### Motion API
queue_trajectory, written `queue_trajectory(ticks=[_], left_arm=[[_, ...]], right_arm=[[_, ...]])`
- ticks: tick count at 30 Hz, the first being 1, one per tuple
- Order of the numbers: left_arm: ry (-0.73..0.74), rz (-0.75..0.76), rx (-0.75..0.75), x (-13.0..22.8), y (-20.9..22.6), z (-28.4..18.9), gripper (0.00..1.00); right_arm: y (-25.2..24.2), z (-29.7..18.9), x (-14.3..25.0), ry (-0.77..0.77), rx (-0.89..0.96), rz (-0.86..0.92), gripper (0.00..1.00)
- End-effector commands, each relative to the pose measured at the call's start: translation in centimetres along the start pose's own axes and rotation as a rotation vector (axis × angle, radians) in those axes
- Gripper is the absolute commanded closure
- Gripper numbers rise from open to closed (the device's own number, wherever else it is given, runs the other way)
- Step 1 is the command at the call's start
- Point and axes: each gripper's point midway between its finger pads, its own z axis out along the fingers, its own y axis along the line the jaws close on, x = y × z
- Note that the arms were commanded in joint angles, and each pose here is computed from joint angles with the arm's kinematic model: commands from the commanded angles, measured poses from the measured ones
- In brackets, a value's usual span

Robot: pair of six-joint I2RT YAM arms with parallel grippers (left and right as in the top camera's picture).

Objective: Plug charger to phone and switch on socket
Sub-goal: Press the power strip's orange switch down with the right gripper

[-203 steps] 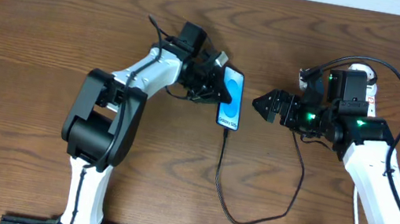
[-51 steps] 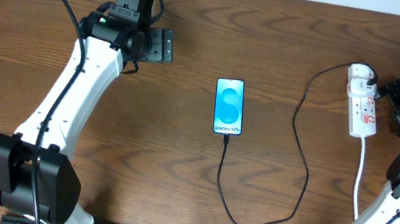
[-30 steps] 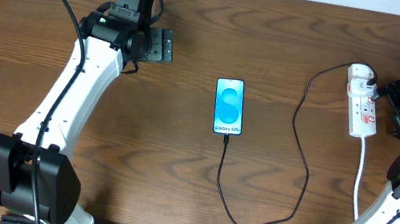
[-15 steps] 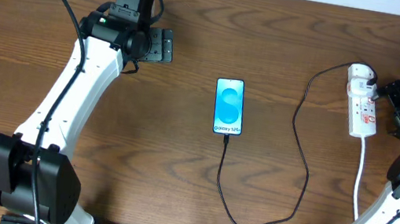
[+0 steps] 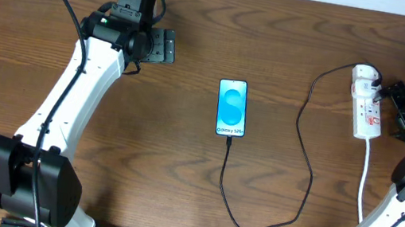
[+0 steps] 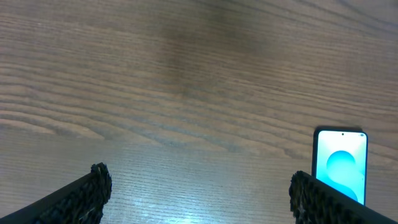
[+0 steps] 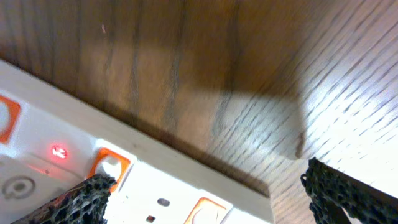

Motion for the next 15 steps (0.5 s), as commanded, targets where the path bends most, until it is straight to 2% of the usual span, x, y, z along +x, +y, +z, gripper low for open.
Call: queue_trajectory(ticks=[1, 9, 15], left_arm=[[0.006, 0.016, -0.010, 0.1, 0.0, 0.2, 0.07], [0.006, 0.016, -0.010, 0.1, 0.0, 0.2, 0.07], [0.006, 0.016, -0.010, 0.1, 0.0, 0.2, 0.07]], right_arm=[[1.0, 2.3, 2.2, 0.076, 0.006, -0.050, 0.01], [1.1, 1.8, 3.2, 0.119, -0.012, -0.066, 0.01], [0.1, -2.1, 3.6, 0.110, -0.017, -0.034, 0.01]])
